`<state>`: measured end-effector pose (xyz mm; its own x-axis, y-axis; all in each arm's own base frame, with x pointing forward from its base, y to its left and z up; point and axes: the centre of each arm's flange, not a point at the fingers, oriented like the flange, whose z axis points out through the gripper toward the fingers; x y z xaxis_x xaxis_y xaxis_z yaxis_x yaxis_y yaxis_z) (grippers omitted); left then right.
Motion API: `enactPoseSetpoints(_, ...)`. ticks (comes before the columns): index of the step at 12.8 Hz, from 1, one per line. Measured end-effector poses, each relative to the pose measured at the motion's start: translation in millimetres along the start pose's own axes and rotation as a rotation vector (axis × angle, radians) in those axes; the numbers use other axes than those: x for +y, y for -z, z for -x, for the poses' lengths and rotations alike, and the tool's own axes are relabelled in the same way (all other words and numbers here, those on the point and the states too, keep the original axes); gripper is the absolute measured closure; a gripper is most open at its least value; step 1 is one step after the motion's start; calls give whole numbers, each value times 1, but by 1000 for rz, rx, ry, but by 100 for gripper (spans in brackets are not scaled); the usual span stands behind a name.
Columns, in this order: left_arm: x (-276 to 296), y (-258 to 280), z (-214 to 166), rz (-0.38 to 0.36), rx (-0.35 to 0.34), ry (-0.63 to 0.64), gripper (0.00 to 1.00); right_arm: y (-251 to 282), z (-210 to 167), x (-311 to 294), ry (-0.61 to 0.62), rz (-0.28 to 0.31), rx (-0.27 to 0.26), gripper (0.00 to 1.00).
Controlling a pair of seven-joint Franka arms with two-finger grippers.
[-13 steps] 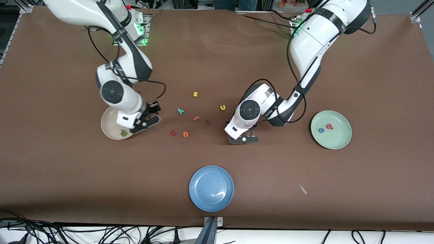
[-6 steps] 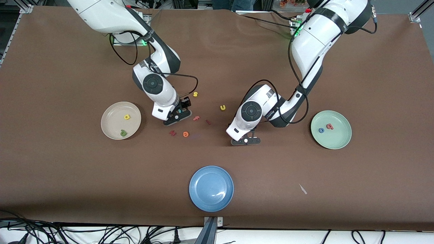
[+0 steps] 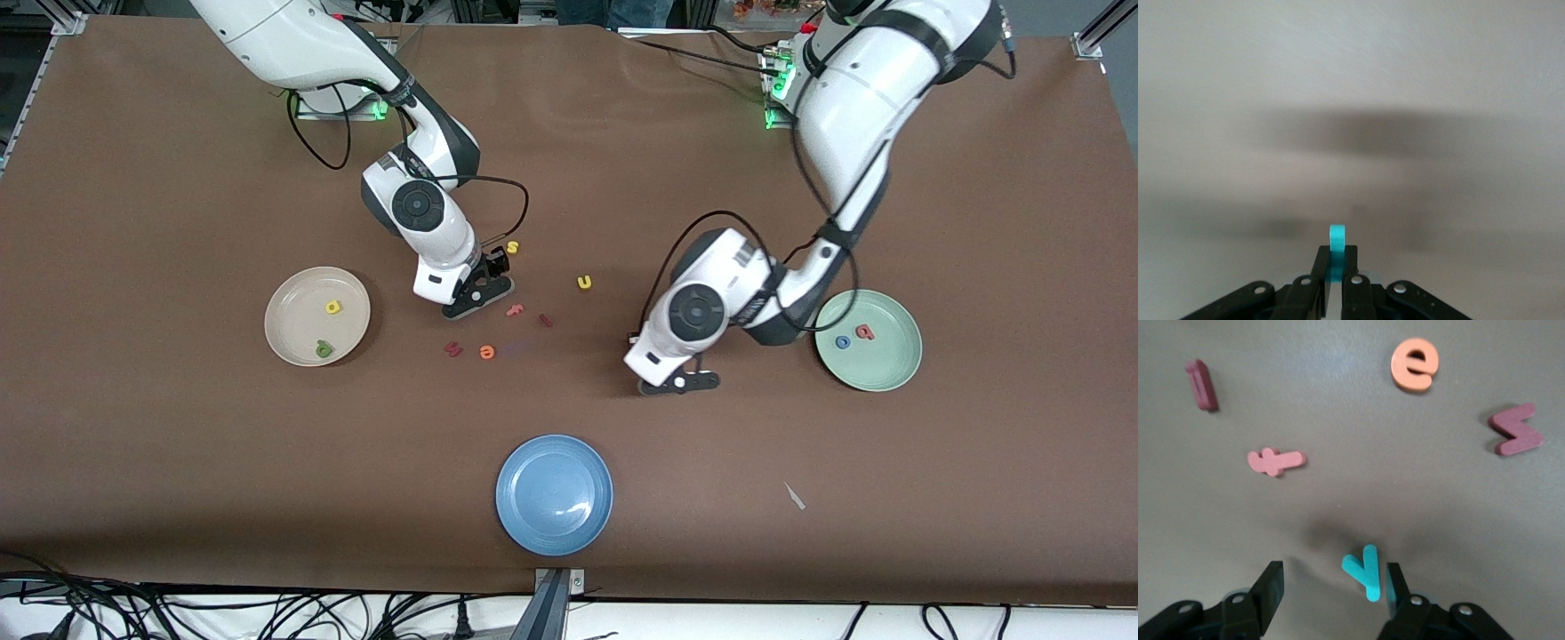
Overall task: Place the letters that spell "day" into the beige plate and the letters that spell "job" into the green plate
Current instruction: 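Drop the cyan letter on the green plate while the right gripper grasps cyan, then carry the cyan y to the cream plate and open the right gripper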
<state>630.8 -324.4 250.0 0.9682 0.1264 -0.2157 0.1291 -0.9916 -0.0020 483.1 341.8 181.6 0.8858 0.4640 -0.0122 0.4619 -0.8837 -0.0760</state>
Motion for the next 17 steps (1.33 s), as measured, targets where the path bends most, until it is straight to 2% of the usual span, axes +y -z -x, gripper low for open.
enactPoseSetpoints(1, -29, 30, -7, 11, -23, 2, 93, -4, 2, 1, 4, 1, -1, 30)
enactPoseSetpoints(3, -102, 71, -20, -14, -93, 9, 93, -9, 5, 1, 4, -2, 4, 30)
enactPoseSetpoints(5, -174, 76, -34, -36, -173, -6, 93, -12, 8, 5, 0, -6, 21, 30)
enactPoseSetpoints(7, -248, 63, -51, -42, -208, -27, 93, -15, 10, 9, -6, -5, 28, 32)
enactPoseSetpoints(9, -302, 39, -56, -101, -236, -46, 93, -15, 10, 9, -6, -5, 30, 33)
enactPoseSetpoints(11, -348, 7, -57, -130, -286, -70, 93, -13, 10, 9, -6, -5, 34, 46)
enactPoseSetpoints(12, -370, -9, -59, -141, -306, -75, 93, -13, 9, 9, -6, -5, 36, 48)
enactPoseSetpoints(13, -390, -23, -62, -142, -316, -79, 93, -13, 9, 9, -6, -5, 36, 55)
enactPoseSetpoints(17, -417, -52, -68, -99, -315, -79, 89, -12, 9, 10, -7, -5, 37, 62)
